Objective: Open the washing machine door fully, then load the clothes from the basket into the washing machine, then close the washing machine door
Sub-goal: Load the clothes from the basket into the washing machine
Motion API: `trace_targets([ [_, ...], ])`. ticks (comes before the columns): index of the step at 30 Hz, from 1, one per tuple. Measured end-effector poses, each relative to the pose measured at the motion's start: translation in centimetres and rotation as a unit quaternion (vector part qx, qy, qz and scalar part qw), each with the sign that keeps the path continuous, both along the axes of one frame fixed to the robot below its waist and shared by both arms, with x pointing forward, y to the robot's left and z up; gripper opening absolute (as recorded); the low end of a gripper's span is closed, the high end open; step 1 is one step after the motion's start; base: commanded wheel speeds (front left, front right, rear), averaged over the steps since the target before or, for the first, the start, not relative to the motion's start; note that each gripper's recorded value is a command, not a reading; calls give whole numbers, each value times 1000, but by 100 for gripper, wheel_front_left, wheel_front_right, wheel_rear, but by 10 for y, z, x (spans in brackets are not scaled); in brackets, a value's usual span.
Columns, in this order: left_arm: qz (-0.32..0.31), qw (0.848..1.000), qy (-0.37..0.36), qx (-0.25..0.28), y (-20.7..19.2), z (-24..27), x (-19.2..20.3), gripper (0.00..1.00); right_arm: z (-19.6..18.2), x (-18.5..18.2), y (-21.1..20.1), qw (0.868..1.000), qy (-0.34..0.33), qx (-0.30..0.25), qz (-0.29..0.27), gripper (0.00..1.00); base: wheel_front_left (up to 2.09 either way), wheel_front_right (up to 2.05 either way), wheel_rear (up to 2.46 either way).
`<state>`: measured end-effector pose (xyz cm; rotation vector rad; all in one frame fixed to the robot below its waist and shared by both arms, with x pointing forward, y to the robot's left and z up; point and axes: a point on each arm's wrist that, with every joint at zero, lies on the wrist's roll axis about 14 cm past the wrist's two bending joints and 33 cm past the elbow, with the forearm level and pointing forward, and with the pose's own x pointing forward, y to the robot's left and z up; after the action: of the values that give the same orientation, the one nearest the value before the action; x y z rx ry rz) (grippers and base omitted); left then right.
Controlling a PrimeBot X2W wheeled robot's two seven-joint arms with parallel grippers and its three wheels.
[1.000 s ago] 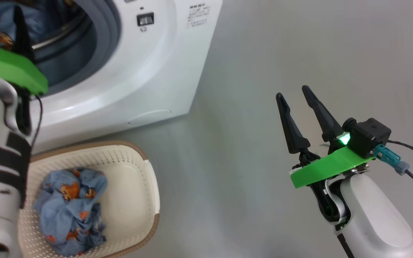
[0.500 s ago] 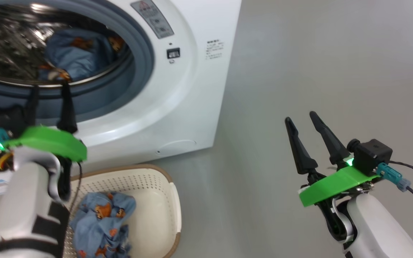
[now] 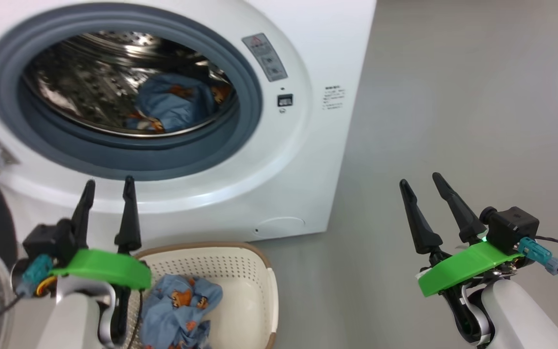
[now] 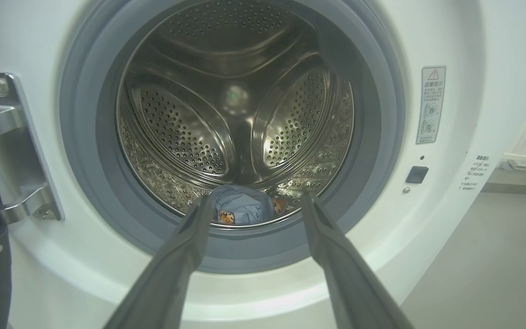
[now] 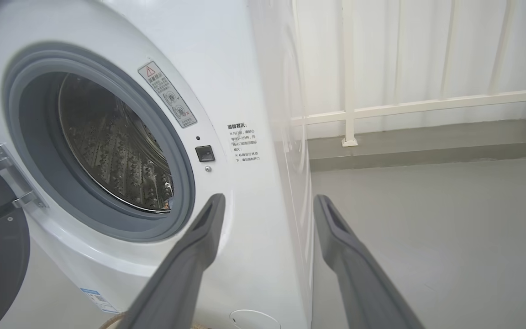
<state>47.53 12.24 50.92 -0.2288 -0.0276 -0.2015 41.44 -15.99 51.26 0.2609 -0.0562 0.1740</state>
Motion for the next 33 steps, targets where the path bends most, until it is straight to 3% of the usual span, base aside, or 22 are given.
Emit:
trace_targets([
  [18,55,998,-5,-1,39,-2,-66,100,16,-10,23,999,-22,1,33,100,0,0,0],
  [33,58,998,-24,-8,34,10,-71,100,14,-15,17,999,-20,-9,32,100,0,0,0],
])
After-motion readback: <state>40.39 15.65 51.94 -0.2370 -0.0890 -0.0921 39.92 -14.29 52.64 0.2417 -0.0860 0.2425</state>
